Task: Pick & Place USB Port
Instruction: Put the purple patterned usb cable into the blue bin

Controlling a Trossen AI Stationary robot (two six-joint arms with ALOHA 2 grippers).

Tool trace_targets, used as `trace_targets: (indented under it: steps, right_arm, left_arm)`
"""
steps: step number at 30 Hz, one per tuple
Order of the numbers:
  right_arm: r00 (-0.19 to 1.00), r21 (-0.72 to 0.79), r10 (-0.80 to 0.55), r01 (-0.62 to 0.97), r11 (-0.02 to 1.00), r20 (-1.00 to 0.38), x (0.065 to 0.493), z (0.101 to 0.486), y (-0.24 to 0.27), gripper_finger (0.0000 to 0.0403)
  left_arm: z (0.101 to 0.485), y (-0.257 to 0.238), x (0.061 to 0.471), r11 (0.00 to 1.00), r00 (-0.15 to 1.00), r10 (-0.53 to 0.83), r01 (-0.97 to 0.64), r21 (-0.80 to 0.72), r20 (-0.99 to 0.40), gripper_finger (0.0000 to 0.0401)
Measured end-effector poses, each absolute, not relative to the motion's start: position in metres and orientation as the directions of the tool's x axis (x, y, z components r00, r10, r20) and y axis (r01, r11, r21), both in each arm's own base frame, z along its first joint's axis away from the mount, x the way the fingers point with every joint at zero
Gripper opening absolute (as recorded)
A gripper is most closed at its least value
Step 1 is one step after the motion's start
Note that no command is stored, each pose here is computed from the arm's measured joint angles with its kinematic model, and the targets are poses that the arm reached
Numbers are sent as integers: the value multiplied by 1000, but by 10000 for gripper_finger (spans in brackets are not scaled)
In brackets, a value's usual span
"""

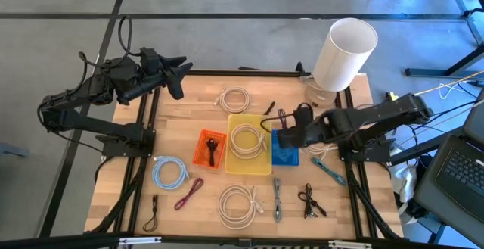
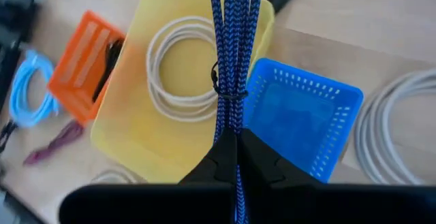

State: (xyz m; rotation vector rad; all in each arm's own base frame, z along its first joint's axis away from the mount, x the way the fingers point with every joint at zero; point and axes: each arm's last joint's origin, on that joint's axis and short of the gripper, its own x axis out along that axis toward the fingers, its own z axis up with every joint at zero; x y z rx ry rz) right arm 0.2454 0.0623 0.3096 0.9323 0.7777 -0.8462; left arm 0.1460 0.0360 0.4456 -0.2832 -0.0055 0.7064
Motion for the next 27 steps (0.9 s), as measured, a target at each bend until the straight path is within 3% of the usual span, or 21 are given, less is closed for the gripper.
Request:
trace_targets:
  steps: [9,27]
  right_arm:
    - [316,246,-334,940,235,-888,275,265,77,0]
    - [110,63,-348,988,144,-931,307,191,94,0]
  left_arm:
    - [446,36,146,724,762,641,-639,-259,-90,158]
    - [446,36,146,724,762,641,-639,-259,-90,158]
